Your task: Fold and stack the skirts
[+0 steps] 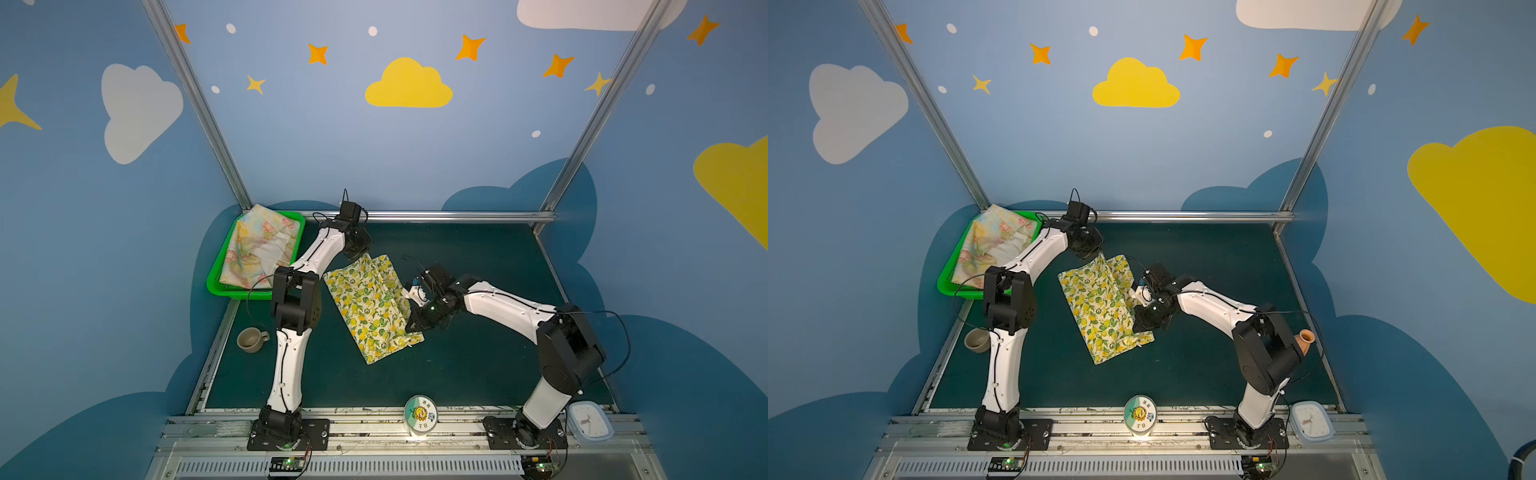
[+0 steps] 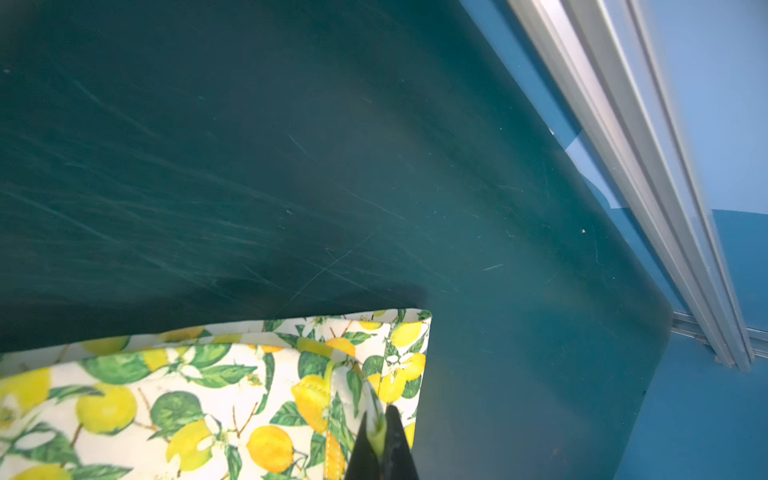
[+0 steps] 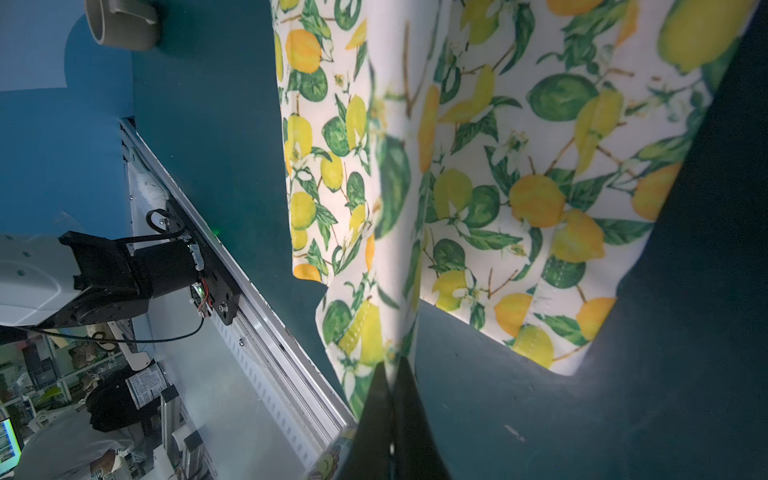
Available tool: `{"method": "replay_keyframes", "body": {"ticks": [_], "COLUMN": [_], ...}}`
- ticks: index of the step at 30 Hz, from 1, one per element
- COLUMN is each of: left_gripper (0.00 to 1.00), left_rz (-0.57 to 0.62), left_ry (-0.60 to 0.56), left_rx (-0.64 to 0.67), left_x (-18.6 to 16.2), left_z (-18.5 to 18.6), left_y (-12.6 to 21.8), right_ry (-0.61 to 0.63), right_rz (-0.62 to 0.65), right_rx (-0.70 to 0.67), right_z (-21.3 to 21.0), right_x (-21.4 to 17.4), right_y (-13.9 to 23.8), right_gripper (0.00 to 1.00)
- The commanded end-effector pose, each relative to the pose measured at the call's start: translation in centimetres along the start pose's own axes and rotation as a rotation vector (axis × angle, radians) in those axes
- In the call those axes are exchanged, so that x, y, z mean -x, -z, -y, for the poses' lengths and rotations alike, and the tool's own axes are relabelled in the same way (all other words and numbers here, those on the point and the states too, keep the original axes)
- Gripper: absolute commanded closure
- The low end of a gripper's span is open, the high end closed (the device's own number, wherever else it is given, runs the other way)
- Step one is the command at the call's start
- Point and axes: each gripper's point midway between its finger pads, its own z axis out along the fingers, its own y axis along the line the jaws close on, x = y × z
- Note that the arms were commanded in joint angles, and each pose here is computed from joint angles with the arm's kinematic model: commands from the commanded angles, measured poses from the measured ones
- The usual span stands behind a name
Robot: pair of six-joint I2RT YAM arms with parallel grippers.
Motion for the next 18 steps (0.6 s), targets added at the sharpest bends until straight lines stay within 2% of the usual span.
{"method": "replay_keyframes", "body": {"ticks": [1, 18], "left_gripper": [0.96, 0.96], "left_rz": [0.093, 0.060], "left_ry": [-0.013, -0.013], "left_rx": [-0.025, -0.018], "left_x": [2.5, 1.7], "left_z": [1.3, 2.6], "left_y": [0.5, -2.6], "right_ry": [-0.061, -0.112], "right_rz": [-0.100, -0.103], "right_rx": [0.015, 0.037], "right_z": [0.5, 2.0], "right_x": [-2.8, -3.0], "right_y": [-0.4, -0.4], "right_gripper": [1.00, 1.00]}}
